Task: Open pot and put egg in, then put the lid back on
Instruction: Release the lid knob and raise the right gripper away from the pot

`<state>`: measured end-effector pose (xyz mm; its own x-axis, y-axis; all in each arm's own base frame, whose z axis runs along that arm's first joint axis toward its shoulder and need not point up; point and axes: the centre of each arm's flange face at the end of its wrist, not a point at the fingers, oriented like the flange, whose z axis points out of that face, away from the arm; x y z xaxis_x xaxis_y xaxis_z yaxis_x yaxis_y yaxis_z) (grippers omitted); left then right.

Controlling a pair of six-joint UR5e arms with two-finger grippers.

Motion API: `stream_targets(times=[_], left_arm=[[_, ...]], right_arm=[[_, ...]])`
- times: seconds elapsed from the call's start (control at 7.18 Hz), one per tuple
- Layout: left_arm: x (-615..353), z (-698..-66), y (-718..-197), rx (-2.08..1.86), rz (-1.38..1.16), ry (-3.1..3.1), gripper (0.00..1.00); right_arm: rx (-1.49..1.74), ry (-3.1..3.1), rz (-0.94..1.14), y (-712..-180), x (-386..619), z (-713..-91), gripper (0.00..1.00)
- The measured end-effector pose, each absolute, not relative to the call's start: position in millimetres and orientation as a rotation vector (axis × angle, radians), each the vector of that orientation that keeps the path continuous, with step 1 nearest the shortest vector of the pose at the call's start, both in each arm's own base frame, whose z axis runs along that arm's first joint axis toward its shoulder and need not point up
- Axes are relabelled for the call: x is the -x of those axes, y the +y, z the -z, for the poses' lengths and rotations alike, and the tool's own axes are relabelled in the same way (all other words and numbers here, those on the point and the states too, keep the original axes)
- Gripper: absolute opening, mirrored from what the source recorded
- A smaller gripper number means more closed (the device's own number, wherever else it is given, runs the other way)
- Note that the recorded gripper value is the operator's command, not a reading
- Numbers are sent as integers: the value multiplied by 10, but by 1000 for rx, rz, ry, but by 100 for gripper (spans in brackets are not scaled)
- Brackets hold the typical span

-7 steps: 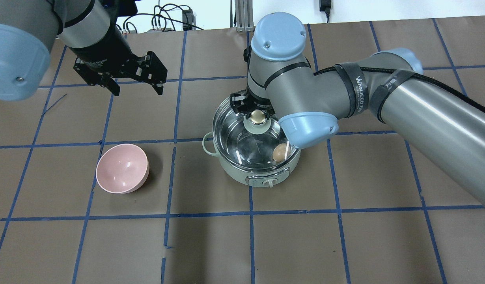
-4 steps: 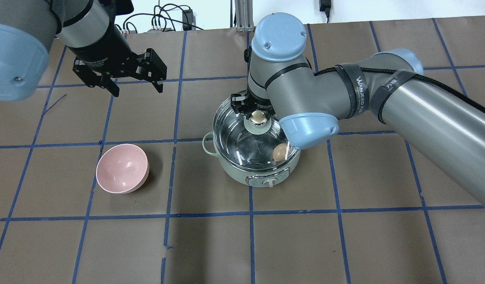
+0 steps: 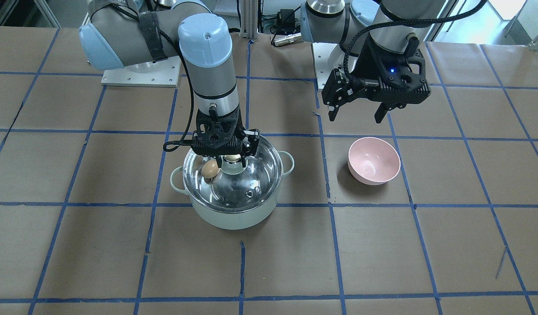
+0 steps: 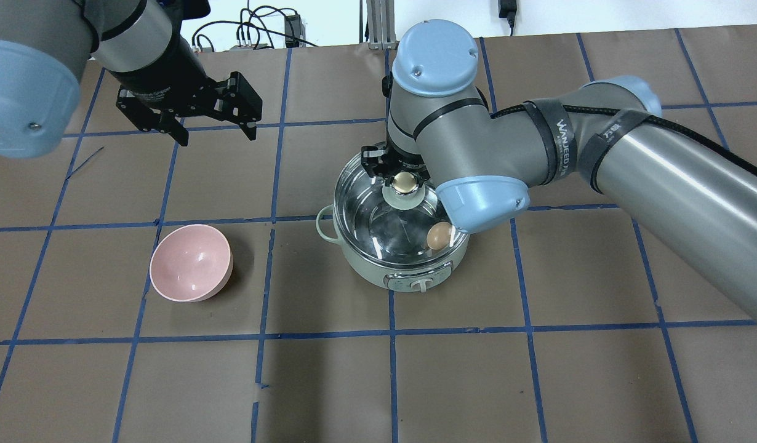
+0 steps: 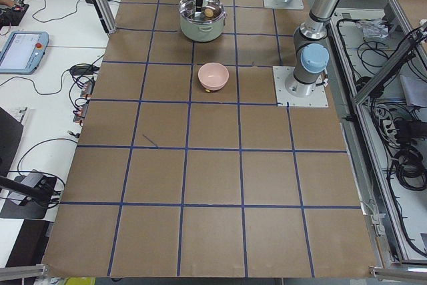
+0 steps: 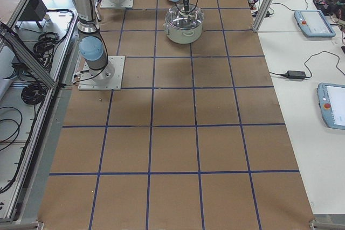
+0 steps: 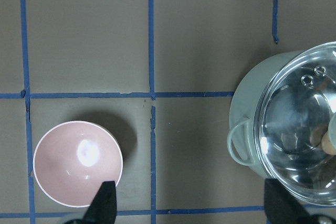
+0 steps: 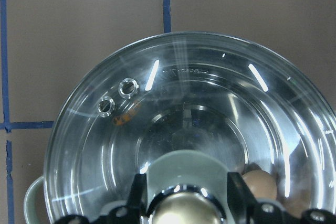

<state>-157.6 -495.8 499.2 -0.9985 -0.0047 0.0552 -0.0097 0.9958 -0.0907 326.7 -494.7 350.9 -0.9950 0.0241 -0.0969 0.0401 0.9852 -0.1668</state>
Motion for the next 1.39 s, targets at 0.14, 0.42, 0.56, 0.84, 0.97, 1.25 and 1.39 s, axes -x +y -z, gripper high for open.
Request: stream_targets(times=[0.14, 0.42, 0.56, 0.84, 0.97, 1.25, 1.39], left_arm=[[1589, -4996, -4957, -7, -145, -3083, 100], [1596, -5002, -4960, -2, -154, -3083, 100], [1597, -4997, -4961, -1, -153, -3083, 100], [1598, -4987, -4965, -2, -151, -3083, 100], [1598, -4986, -4966, -2, -150, -3083, 100], [1598, -4983, -4968, -3, -149, -3084, 100], [1598, -4982, -4969, -3, -149, -3084, 100]], right_arm=[[-51, 3037, 257, -4947, -3264, -3507, 69], [-48, 3047, 275, -4979, -3203, -3556, 73], [-25, 3070, 316, -5033, -3047, -3654, 93], [-32, 3108, 415, -5141, -2438, -4050, 100], [-91, 3121, 417, -5124, -2123, -4243, 100], [-158, 3150, 406, -5039, -1644, -4525, 100], [-141, 3185, 411, -4976, -1462, -4646, 100]])
